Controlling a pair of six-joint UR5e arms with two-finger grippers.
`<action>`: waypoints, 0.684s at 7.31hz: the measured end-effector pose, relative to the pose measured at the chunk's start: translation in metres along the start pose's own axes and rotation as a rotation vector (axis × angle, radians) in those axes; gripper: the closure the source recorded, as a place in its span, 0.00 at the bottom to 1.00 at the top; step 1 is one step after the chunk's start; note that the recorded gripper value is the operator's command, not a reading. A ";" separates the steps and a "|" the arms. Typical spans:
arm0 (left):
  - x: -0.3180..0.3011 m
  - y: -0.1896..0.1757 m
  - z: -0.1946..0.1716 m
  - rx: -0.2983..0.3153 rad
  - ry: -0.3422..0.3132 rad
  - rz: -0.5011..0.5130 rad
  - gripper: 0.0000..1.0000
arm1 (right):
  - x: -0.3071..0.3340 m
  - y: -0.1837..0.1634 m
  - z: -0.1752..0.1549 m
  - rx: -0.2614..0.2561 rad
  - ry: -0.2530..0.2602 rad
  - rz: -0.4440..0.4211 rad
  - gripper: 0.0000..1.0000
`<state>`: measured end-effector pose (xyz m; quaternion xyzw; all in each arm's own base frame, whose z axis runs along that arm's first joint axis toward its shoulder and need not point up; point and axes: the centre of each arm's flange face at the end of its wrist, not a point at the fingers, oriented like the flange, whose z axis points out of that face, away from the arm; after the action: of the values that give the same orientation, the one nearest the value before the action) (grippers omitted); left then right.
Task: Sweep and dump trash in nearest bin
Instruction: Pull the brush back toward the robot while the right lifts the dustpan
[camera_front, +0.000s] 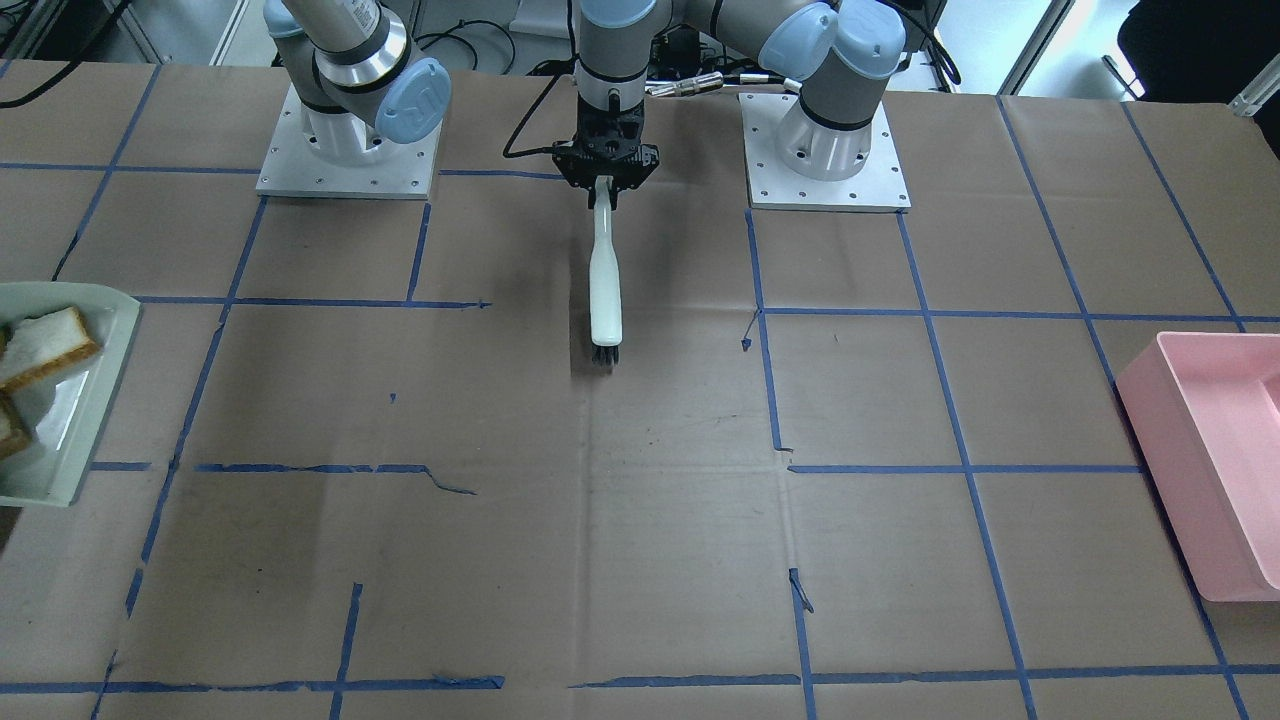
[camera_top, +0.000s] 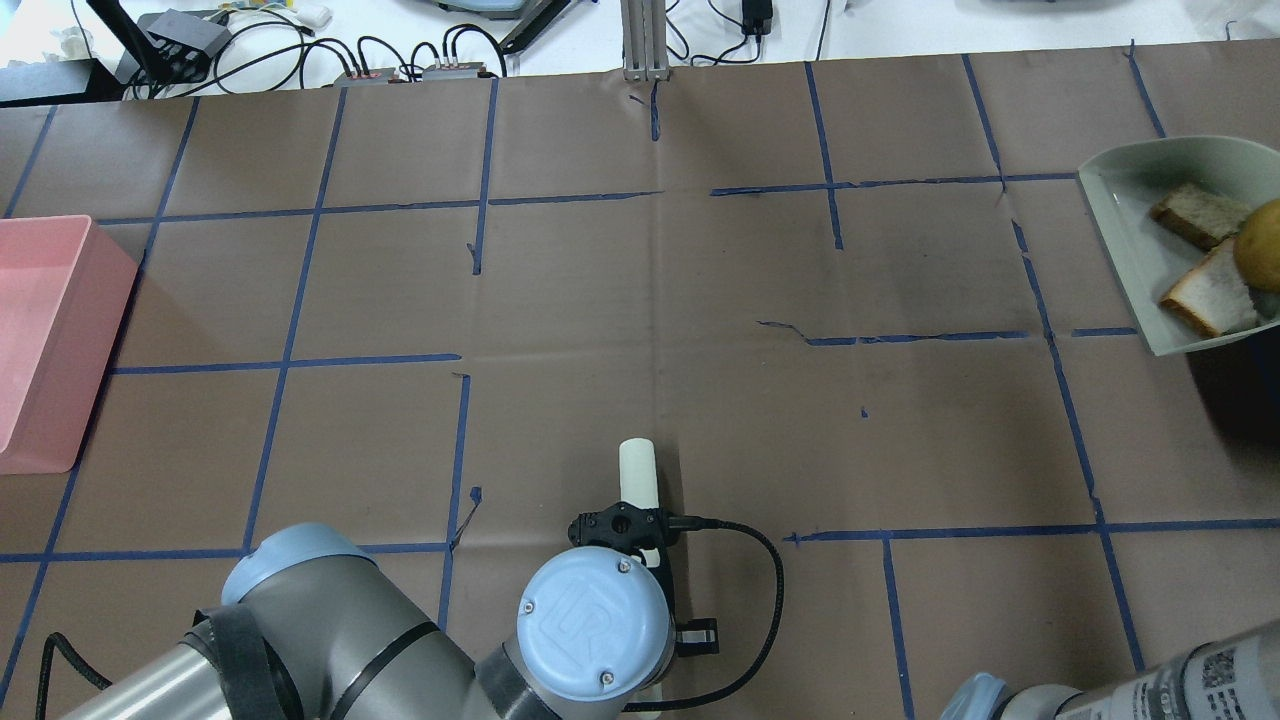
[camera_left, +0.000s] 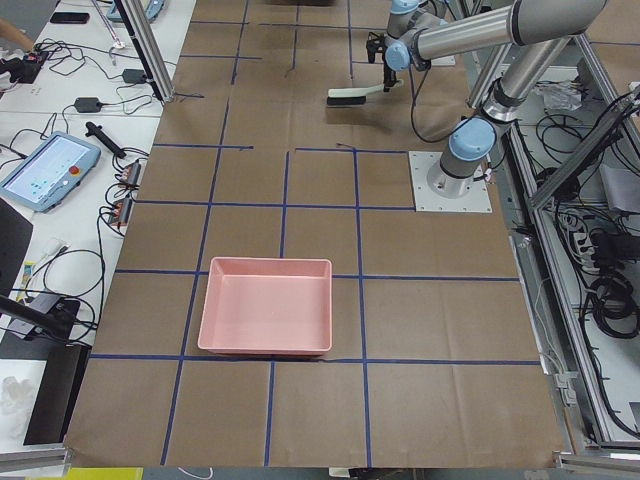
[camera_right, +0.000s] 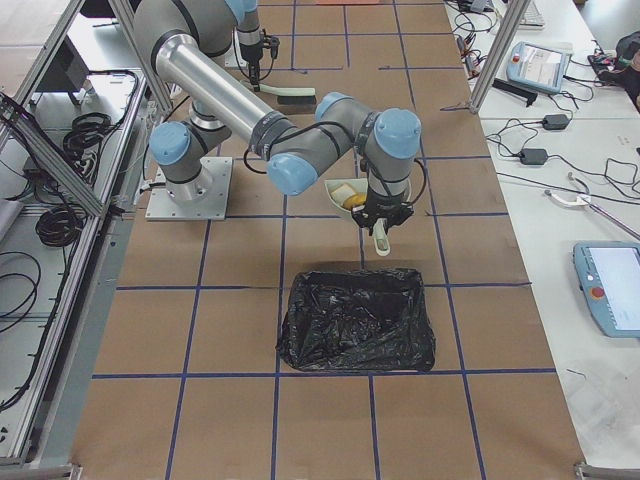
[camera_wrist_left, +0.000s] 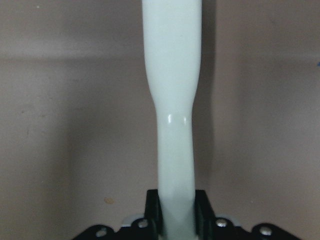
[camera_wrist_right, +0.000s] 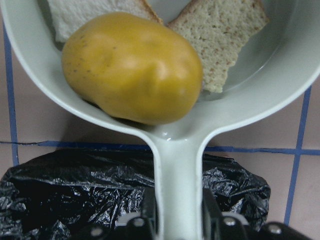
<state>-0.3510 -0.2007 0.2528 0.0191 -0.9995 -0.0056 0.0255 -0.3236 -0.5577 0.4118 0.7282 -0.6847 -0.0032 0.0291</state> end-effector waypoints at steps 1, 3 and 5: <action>0.001 0.002 0.001 -0.003 0.001 0.004 1.00 | -0.002 0.026 0.003 -0.005 -0.001 -0.013 1.00; 0.004 0.007 0.003 -0.001 -0.001 0.031 1.00 | -0.014 0.084 0.004 -0.012 -0.001 -0.018 1.00; 0.005 0.012 0.007 -0.001 -0.009 0.043 1.00 | -0.027 0.126 -0.001 -0.029 0.001 -0.011 1.00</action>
<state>-0.3572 -0.1886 0.2462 -0.0024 -0.9998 -0.0059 0.0211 -0.4510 -0.5381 0.4180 0.7316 -0.6804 -0.0131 0.0400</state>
